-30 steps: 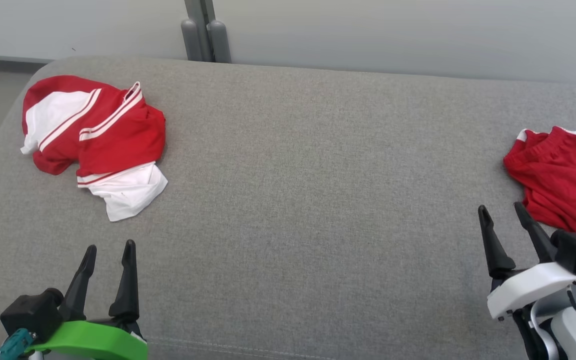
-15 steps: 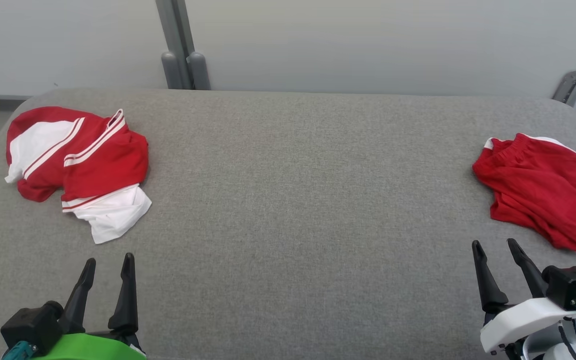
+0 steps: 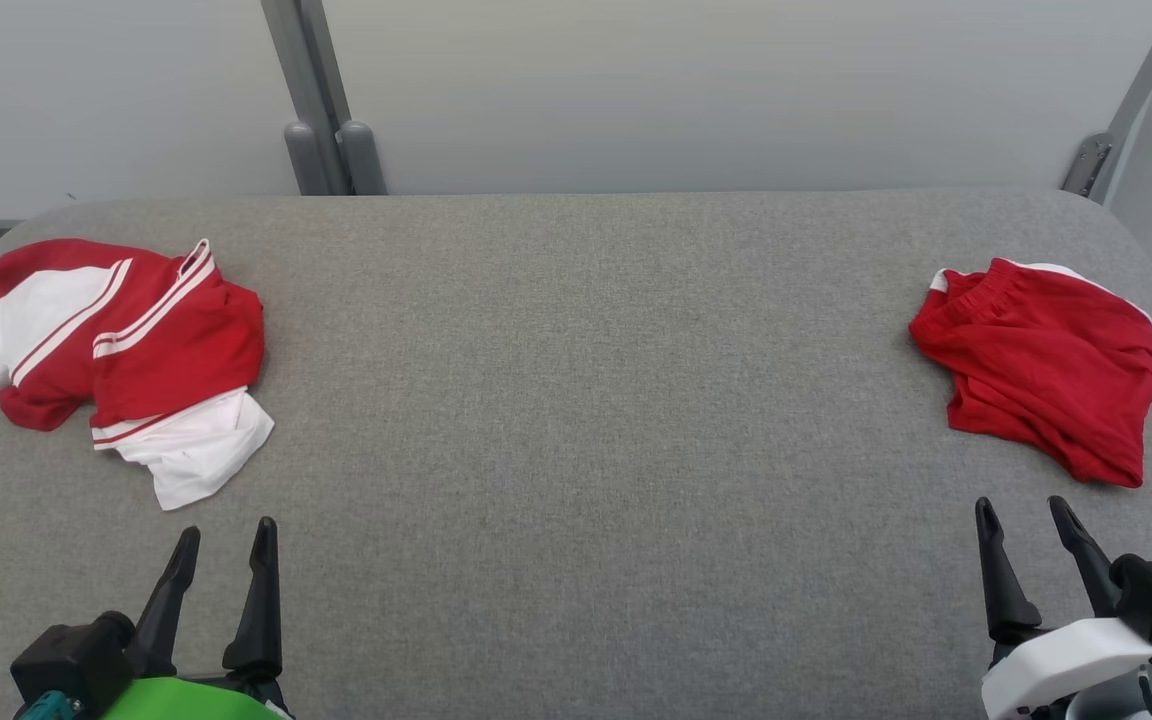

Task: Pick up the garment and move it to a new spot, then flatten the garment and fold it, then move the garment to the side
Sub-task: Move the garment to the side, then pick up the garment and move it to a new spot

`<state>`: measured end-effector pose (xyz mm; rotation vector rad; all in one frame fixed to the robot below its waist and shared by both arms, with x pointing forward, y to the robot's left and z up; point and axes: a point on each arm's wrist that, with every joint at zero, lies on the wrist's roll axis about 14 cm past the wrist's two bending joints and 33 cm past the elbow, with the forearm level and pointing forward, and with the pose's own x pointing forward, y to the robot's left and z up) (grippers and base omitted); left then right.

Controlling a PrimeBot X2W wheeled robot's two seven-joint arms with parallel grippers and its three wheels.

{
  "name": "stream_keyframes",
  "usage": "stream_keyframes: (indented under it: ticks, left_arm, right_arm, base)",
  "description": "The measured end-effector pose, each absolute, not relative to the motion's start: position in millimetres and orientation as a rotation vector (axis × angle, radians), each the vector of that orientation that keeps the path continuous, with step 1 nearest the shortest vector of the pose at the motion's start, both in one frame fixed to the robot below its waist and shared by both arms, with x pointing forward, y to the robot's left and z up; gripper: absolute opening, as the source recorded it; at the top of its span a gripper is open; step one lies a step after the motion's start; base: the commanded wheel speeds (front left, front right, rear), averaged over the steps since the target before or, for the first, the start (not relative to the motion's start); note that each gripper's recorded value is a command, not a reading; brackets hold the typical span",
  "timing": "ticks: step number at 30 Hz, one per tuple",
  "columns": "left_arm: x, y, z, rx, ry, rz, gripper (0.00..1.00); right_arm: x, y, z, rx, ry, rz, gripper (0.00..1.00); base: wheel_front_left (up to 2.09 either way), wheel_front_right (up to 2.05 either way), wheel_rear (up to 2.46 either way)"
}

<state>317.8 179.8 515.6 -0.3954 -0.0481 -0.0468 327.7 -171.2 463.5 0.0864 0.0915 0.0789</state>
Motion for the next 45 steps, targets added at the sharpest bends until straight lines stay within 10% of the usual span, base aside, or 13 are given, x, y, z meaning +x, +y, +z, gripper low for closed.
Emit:
stream_keyframes:
  ticks: [16,45]
  left_arm:
    - [313,179,511,-0.403,-0.038,-0.047,1.00]
    - [233,273,510,-0.395,-0.122,0.327,1.00]
  right_arm:
    - [330,-164,468,0.054,0.073,0.106,1.00]
    - [351,-25,478,0.000,0.073,0.570,1.00]
  base:
    - [0.00,0.00,0.00]
    - [0.00,0.00,0.00]
